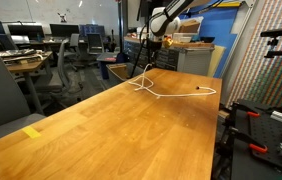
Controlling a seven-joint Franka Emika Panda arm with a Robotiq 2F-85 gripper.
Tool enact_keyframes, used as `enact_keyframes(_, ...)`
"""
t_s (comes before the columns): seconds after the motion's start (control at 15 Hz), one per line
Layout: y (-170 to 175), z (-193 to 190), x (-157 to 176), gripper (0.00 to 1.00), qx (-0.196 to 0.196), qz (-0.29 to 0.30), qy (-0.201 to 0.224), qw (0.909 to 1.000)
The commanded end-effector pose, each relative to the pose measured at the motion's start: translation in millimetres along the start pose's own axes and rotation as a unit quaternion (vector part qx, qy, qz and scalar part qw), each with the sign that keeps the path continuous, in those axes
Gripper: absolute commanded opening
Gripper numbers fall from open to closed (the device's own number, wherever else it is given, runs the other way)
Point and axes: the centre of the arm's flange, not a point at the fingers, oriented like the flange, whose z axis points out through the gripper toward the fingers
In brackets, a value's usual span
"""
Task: Tie the knot using the rope
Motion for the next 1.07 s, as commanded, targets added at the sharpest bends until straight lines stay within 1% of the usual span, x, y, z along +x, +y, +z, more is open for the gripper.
enact_keyframes(0.0,83,-23,-18,0.05,-0.059,0.082,0.002,0.9949)
enact_keyframes(0.13,129,-19,-48,0.05,-0.075,0.136,-0.008,0.9878)
enact_keyframes(0.27,160,-11,-78,0.05,-0.085,0.190,-0.026,0.9778)
enact_keyframes(0.47,169,15,-110,0.04,-0.094,0.261,-0.079,0.9574)
enact_keyframes(0.6,165,33,-123,0.05,-0.103,0.293,-0.123,0.9425)
enact_keyframes(0.73,152,45,-124,0.05,-0.091,0.305,-0.152,0.9357)
enact_keyframes(0.8,140,50,-121,0.23,-0.073,0.305,-0.166,0.9350)
enact_keyframes(0.87,126,53,-117,0.33,-0.048,0.300,-0.190,0.9337)
enact_keyframes(1.0,89,53,-107,0.47,0.009,0.278,-0.236,0.9312)
